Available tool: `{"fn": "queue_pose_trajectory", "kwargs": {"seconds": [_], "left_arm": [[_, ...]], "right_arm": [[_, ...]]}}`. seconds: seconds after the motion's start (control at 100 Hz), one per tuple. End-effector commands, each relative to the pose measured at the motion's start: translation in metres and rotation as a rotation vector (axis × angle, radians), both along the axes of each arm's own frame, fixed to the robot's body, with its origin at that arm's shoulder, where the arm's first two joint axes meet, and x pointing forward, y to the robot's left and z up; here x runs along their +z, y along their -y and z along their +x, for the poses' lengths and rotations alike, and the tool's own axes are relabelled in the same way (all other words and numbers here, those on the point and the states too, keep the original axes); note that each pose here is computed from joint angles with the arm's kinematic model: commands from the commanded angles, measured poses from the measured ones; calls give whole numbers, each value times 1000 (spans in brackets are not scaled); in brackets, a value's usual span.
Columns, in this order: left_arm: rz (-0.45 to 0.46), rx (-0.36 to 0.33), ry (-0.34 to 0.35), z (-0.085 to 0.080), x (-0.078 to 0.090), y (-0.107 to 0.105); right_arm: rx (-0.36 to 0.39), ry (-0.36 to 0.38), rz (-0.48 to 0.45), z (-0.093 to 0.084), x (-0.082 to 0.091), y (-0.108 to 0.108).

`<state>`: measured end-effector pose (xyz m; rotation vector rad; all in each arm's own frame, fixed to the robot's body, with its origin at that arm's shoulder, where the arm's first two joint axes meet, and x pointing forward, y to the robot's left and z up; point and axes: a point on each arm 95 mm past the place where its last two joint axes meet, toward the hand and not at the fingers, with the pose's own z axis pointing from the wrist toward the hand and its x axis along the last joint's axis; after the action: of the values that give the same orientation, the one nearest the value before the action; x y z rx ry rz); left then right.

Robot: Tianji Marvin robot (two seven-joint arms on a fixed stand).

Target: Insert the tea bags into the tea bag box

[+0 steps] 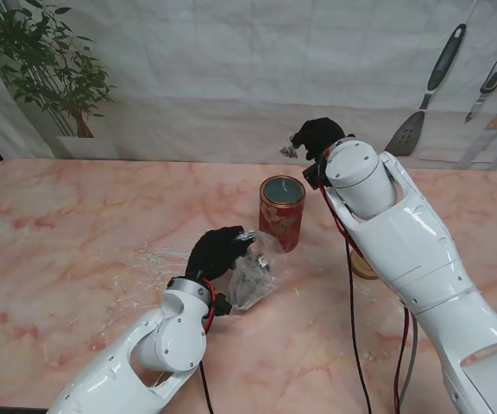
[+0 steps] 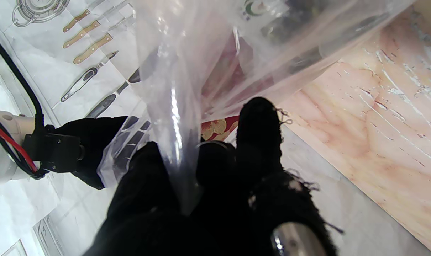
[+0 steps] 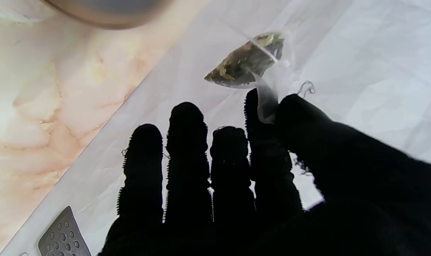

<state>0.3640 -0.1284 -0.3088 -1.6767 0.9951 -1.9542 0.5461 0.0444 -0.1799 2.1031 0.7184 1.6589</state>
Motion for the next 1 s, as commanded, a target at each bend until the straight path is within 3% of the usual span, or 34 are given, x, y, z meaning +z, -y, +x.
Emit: {"fn": "queue_pose_trajectory", "kwargs": {"seconds": [0.0,0.38,0.64,0.99], "left_arm": [[-9,-14,-3,-2,3,3],[-13,-21,-7,-1,2,4],[-11,-19,-6,-1,2,4],[-12,-17,-6,0,2,4]], "right_arm": [[24,-23,4,-3,-10,0],[83,-73,-29,-10,-28,6],[144,-125,-50,-11,-29,11],[161,-138,-69,-13,-25,15]]}}
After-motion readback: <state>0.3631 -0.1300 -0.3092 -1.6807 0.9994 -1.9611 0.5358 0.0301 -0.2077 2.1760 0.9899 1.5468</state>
